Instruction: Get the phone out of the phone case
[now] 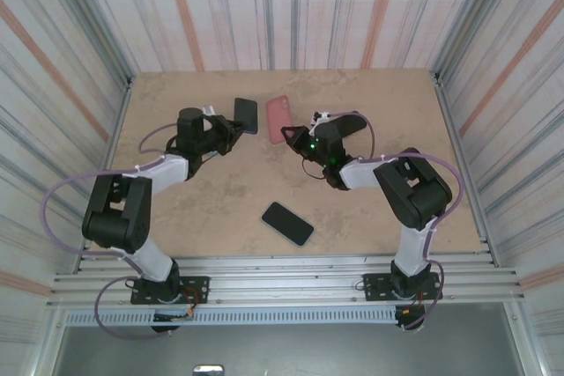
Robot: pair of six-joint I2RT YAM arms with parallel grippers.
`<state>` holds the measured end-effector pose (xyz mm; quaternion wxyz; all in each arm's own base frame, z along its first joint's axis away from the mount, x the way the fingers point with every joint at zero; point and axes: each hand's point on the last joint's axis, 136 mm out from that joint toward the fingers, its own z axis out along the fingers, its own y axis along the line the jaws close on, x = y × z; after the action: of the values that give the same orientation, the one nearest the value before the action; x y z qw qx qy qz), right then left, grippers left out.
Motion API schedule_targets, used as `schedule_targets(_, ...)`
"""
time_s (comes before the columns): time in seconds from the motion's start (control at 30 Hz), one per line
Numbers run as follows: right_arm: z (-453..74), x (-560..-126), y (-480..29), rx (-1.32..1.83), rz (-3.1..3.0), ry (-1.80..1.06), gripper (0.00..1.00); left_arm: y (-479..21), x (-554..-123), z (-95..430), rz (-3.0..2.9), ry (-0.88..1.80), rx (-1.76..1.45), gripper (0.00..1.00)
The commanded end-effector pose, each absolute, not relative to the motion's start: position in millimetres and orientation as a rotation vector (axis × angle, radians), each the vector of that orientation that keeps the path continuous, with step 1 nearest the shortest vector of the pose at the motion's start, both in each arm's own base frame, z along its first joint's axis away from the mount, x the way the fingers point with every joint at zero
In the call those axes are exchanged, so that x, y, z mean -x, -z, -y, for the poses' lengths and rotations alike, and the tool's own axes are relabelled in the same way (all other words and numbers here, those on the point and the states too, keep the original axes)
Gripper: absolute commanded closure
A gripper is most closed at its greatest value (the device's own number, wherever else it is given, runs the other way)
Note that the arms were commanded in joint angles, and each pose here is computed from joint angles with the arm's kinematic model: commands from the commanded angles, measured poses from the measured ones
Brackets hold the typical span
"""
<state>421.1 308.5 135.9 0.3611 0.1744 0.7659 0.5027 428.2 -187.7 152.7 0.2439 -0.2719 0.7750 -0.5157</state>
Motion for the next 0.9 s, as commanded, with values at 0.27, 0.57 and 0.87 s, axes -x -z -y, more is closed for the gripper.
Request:
schedule_targets(0.27, -321.0, -433.6, -119.2, -0.488, -1.969, -1.278, 0.93, -145.9, -467.5, 186.9, -2.065, 1.447, 0.592, 0.95)
schedule_targets(0.57, -328.4, -440.3, -102.1, -0.577, -2.001, -1.290, 0.92, -115.0, -482.3, 182.4, -2.104, 1.403, 0.647, 0.93)
schedule_targets(0.87, -331.3, -443.0, -91.0, -0.602, -2.025, -1.279, 0.92, -96.5, -489.7, 183.5, -2.135, 1.386, 0.667, 0.89)
